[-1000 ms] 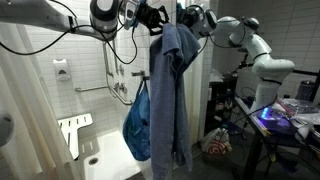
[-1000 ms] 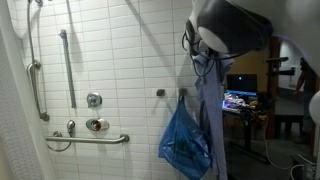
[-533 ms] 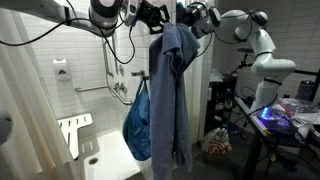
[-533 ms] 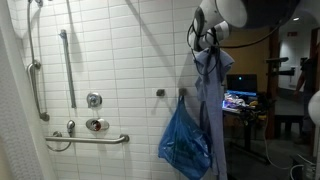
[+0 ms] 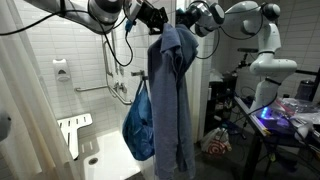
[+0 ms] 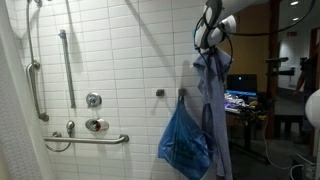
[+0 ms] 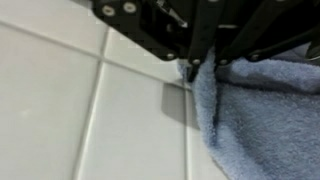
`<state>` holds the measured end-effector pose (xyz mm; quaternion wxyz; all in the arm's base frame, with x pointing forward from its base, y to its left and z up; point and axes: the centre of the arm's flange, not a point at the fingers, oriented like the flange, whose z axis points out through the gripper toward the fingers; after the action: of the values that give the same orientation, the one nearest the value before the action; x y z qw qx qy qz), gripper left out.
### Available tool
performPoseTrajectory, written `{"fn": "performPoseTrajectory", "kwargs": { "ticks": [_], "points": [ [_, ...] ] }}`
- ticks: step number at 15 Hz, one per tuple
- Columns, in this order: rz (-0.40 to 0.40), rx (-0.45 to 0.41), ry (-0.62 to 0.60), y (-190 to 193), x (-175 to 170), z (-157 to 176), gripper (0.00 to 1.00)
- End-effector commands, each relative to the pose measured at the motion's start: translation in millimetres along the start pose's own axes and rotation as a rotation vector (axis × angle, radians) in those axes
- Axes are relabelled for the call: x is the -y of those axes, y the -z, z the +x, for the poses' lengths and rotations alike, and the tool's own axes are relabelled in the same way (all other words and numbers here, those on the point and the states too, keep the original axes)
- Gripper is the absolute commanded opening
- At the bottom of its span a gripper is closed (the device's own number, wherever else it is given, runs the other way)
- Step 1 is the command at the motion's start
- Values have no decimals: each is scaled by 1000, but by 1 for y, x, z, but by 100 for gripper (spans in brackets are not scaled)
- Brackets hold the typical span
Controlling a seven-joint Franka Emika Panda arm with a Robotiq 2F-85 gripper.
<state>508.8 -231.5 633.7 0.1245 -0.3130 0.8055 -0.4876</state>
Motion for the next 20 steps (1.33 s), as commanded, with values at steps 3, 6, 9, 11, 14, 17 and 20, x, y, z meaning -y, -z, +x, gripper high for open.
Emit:
{"fn": "performPoseTrajectory", "kwargs": {
  "ticks": [3, 6, 9, 11, 14, 17, 20],
  "points": [
    [-94, 81, 237, -6, 6, 7, 1],
    [-125, 73, 301, -8, 3, 10, 1],
    [-159, 43, 335, -9, 1, 13, 1],
    [-189, 33, 366, -9, -3, 17, 1],
    [-231, 29, 405, -15, -15, 28, 1],
    [-276, 29, 412, -27, -28, 41, 1],
    [-302, 30, 408, -37, -41, 54, 1]
  ]
}}
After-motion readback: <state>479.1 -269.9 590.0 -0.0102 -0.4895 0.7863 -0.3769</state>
